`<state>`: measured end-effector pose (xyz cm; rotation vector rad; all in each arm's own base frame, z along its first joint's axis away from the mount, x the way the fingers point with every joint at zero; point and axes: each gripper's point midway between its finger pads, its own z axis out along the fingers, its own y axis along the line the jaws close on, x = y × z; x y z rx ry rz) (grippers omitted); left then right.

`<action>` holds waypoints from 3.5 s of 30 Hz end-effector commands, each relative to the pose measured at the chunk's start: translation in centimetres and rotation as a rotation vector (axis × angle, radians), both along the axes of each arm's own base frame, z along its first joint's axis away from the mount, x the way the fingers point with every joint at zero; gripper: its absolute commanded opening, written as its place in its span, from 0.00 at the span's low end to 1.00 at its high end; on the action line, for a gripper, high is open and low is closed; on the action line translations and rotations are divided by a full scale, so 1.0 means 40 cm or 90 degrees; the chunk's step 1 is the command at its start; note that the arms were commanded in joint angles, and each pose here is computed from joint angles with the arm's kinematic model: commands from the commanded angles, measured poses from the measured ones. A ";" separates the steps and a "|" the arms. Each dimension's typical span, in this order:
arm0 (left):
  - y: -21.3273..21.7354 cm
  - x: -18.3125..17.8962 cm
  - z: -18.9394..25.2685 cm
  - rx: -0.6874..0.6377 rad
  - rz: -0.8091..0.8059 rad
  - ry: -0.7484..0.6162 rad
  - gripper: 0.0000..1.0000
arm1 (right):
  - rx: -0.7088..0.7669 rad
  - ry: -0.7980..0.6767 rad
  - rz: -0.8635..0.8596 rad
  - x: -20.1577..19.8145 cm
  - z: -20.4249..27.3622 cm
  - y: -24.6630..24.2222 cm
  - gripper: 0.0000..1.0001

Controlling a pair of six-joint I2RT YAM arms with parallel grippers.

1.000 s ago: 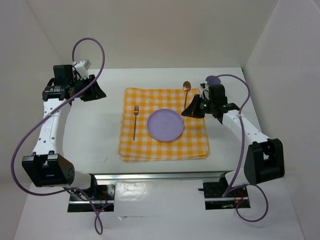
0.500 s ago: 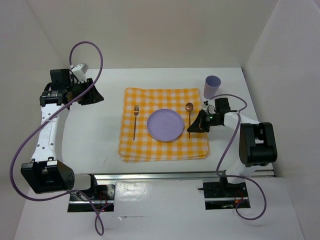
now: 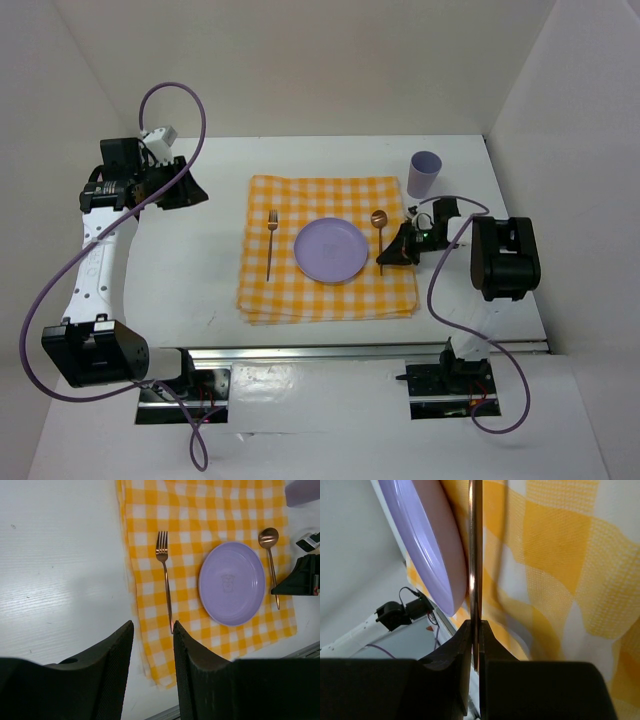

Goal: Set the dinner table for one person

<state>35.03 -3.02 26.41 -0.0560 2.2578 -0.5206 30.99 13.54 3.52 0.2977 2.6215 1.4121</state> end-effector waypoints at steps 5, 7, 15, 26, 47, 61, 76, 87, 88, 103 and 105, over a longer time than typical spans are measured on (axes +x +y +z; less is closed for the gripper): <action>-0.010 0.008 0.032 -0.006 -0.020 -0.035 0.45 | 0.013 -0.055 0.012 0.048 0.024 -0.004 0.00; -0.009 0.012 0.025 -0.007 -0.020 -0.029 0.45 | 0.032 -0.054 0.018 0.053 0.024 0.003 0.00; -0.013 0.011 0.042 -0.009 -0.024 -0.036 0.45 | 0.013 -0.040 0.004 0.036 0.010 -0.012 0.19; -0.020 0.009 0.045 -0.017 -0.033 -0.038 0.45 | 0.005 -0.013 -0.018 0.010 0.007 -0.028 0.26; -0.025 0.000 0.036 -0.022 -0.037 -0.033 0.45 | -0.117 -0.009 -0.048 0.029 0.020 -0.075 0.32; -0.008 0.004 0.047 0.001 -0.022 -0.045 0.45 | -0.522 -0.145 -0.317 0.240 0.331 -0.337 0.72; 0.027 0.032 0.018 0.031 -0.001 -0.021 0.45 | -0.586 -0.188 -0.399 0.580 0.375 -0.475 0.60; 0.034 0.051 -0.012 0.032 0.003 -0.002 0.45 | -0.589 -0.181 -0.363 0.623 0.299 -0.473 0.38; 0.034 0.051 -0.012 0.032 0.003 -0.002 0.45 | -0.594 -0.185 -0.369 0.622 0.306 -0.477 0.30; 0.019 0.042 -0.018 0.019 -0.019 -0.004 0.45 | -0.629 -0.198 -0.361 0.593 0.350 -0.464 0.00; 0.019 0.042 -0.018 0.019 -0.019 -0.004 0.45 | -0.665 -0.246 -0.349 0.585 0.416 -0.413 0.00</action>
